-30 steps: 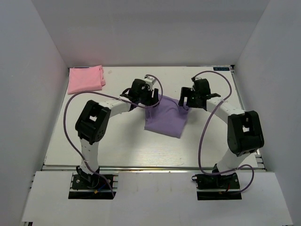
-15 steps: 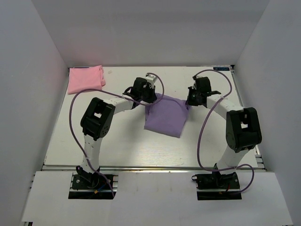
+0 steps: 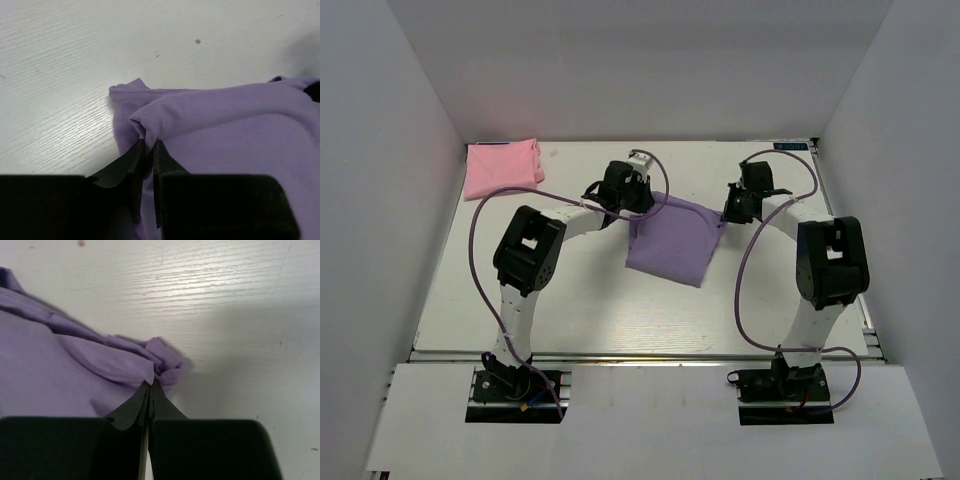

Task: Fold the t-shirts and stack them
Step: Smooth out wrinkles on the folded tshirt, then put the neatly folded tshirt into the corner of the board with the left arm

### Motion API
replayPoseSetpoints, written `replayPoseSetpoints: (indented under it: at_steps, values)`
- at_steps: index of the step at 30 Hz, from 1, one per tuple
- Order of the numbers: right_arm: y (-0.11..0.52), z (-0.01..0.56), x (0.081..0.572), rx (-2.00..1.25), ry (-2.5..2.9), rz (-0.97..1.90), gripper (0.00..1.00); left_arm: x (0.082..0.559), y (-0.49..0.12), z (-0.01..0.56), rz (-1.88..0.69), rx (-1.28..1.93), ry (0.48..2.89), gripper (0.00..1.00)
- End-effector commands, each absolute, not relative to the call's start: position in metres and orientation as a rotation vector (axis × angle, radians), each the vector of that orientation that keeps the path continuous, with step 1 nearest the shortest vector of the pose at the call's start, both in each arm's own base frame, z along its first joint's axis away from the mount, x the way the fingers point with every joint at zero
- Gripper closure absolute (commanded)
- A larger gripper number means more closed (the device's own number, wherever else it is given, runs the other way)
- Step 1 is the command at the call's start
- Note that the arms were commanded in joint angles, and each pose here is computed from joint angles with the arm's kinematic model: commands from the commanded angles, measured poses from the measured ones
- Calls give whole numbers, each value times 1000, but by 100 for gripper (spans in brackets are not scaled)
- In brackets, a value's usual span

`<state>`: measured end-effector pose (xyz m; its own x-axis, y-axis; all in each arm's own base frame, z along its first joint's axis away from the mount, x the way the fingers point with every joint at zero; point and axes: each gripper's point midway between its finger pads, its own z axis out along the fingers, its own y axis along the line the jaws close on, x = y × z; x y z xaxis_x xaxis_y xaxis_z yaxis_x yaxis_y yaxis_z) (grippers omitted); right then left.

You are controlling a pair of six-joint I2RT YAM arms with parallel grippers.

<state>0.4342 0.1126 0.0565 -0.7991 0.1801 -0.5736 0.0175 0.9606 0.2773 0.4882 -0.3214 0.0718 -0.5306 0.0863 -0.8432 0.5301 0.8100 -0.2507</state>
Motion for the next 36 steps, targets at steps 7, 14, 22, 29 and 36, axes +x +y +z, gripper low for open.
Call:
replayPoseSetpoints:
  at_steps: [7,14,22,29,36]
  values:
    - [103,65,453,215,2464,343,100,503,-306,91,-555,370,2093,29]
    - [112,113,448,149,2365,420,10,484,-317,141,-673,446,2022,0]
    - [106,142,423,170,2287,425,10,437,-327,114,-827,575,2087,0]
    - [108,141,406,127,2293,449,10,429,-325,78,-792,597,2182,0]
    - [112,138,396,63,2267,482,10,432,-320,29,-651,636,2289,0]
